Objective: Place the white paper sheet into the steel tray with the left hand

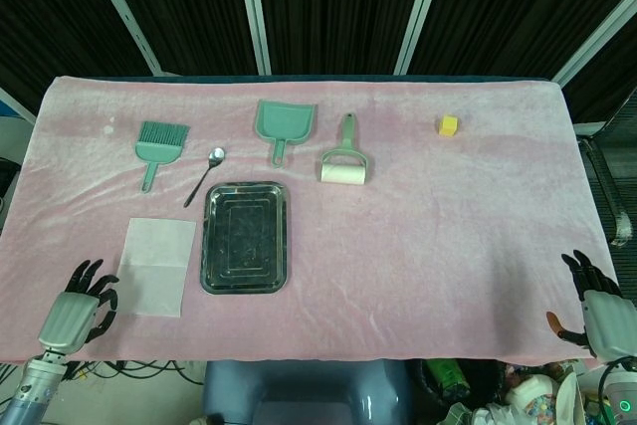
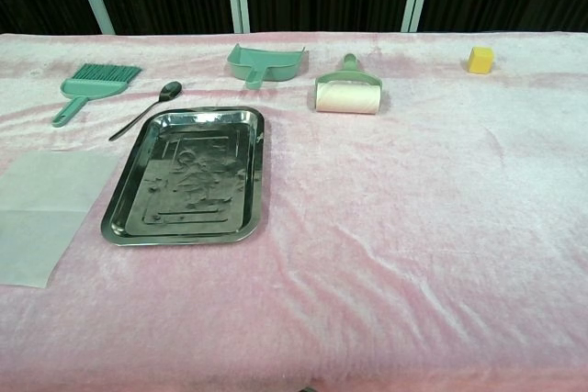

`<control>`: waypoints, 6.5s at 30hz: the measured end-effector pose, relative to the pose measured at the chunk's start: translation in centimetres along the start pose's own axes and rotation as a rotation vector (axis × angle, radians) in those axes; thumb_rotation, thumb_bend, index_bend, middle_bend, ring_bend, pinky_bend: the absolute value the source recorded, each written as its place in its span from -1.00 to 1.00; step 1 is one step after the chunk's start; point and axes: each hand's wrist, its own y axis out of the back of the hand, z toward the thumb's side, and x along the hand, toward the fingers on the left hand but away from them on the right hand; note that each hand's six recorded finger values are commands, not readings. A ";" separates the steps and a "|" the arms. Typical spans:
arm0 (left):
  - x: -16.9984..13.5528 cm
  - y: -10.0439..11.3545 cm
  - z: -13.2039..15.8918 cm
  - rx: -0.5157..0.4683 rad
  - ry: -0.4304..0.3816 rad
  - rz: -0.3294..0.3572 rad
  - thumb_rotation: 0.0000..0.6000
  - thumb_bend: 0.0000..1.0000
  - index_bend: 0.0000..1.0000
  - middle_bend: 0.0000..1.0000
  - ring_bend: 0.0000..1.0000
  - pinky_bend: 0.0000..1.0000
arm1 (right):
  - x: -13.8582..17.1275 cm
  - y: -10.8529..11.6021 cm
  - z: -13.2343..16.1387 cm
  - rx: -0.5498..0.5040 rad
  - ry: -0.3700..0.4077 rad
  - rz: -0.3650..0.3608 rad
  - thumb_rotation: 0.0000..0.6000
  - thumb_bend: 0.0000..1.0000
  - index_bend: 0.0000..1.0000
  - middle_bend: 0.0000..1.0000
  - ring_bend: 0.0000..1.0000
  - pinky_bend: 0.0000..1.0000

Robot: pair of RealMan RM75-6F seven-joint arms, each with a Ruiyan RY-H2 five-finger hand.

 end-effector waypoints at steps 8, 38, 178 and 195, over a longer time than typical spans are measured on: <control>1.4 1.4 -0.6 -0.180 0.075 0.023 1.00 0.02 0.32 -0.38 -0.98 -0.92 | 0.0 -0.1 -0.1 -0.003 -0.006 0.012 1.00 -0.49 -1.00 -0.99 -0.80 -0.70; 6.2 2.9 3.8 -0.521 0.077 0.149 1.00 0.02 0.36 -0.34 -0.98 -0.92 | 0.1 -0.4 -0.4 0.020 -0.030 0.048 1.00 -0.49 -1.00 -0.99 -0.80 -0.70; 11.1 3.8 18.5 -0.357 0.069 -0.045 1.00 -0.07 0.38 -0.29 -0.93 -0.92 | 0.2 -1.3 -0.8 0.071 -0.061 0.128 1.00 -0.49 -1.00 -0.99 -0.80 -0.70; 11.4 3.3 18.6 -0.385 0.151 -0.037 1.00 -0.07 0.38 -0.28 -0.93 -0.93 | 0.2 -1.4 -0.8 0.074 -0.062 0.133 1.00 -0.49 -1.00 -0.99 -0.80 -0.70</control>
